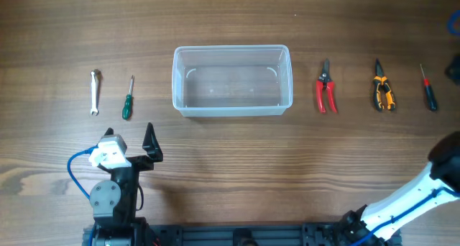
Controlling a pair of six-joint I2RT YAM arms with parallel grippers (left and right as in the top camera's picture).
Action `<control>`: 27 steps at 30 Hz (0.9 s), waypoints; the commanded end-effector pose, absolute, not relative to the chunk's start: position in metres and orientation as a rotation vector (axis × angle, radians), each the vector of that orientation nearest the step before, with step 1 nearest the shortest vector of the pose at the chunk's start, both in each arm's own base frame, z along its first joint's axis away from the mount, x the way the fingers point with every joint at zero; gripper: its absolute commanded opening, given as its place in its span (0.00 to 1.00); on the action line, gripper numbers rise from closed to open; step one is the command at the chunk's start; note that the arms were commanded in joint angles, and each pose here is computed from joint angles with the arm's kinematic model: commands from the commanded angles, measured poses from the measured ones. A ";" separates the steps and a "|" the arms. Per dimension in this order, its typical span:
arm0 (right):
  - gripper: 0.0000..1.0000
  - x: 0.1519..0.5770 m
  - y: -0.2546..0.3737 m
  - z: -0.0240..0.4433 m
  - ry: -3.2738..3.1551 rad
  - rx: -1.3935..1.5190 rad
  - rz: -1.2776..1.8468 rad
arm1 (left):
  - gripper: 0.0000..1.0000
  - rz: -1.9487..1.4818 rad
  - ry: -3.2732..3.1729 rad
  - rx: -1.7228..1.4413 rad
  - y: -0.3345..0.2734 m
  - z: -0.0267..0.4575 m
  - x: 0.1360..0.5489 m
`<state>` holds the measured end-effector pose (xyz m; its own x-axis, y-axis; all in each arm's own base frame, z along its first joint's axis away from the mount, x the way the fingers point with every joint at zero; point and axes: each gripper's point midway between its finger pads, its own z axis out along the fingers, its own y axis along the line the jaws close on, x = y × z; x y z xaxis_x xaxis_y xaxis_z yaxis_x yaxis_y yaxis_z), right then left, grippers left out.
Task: Pack container
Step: 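Move the right gripper to the small red-handled screwdriver at far right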
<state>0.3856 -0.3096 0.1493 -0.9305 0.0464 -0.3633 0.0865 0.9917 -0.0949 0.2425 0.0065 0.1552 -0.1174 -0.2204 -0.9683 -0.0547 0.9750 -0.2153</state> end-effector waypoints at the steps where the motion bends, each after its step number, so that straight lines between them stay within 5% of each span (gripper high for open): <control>1: 1.00 0.398 -0.311 0.126 2.829 -0.018 -0.229 | 1.00 -0.125 1.682 -0.199 0.007 0.155 0.243; 13: 1.00 0.395 -0.314 0.048 2.968 0.055 -0.141 | 1.00 -0.125 1.682 -0.199 0.007 0.155 0.243; 27: 1.00 0.385 -0.321 0.032 3.037 0.130 -0.199 | 1.00 -0.125 1.682 -0.199 0.007 0.155 0.243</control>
<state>0.3890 -0.3158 0.0414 -0.9888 0.0522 -0.1397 0.0668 0.9926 -0.1017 0.2425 0.0065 0.1552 -0.1174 -0.2204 -0.9683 -0.0547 0.9750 -0.2153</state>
